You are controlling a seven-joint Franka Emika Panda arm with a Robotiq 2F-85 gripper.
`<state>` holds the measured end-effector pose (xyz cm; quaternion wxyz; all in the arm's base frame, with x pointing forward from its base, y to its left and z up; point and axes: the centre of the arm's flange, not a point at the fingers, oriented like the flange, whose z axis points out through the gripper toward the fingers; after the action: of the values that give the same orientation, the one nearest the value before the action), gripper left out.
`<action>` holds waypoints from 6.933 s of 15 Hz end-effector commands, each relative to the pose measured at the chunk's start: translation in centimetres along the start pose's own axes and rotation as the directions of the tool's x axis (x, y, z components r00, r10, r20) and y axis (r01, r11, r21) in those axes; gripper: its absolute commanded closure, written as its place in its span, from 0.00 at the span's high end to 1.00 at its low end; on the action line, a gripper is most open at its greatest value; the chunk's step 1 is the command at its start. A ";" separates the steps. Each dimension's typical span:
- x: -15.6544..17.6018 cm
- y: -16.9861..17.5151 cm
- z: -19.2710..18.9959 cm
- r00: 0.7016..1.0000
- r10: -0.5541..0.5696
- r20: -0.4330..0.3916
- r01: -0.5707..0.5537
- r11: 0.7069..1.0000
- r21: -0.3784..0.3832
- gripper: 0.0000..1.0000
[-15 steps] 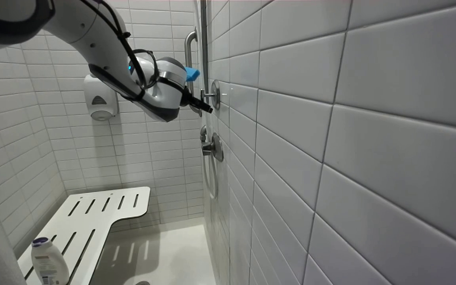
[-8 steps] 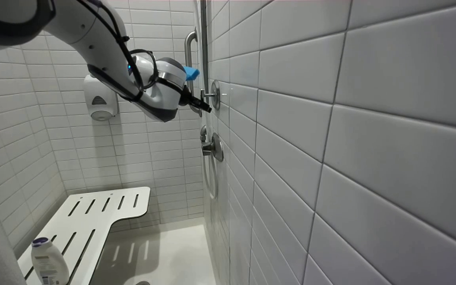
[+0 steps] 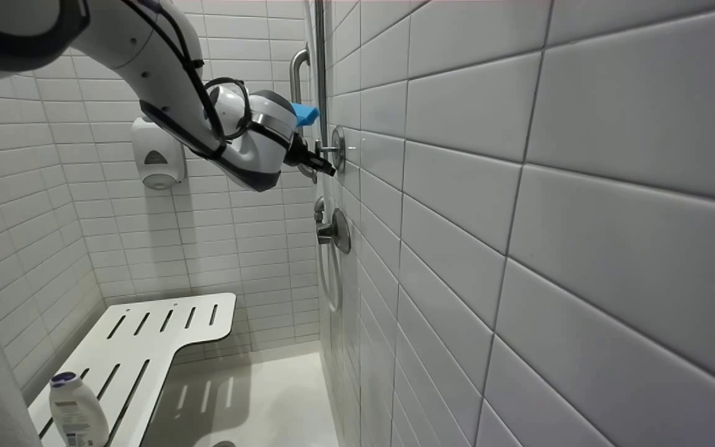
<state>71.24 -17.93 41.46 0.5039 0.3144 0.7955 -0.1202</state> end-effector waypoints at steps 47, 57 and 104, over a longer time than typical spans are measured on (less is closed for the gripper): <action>0.0 -4.0 -2.5 0.741 -0.660 0.125 0.610 0.738 0.287 0.06; -0.2 -5.9 -3.2 0.721 -0.687 0.086 0.629 0.702 0.333 0.06; -1.6 -7.8 -4.4 0.767 -0.637 0.078 0.572 0.734 0.366 0.06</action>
<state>67.01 -18.13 38.71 0.4506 0.0604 0.8041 -0.3830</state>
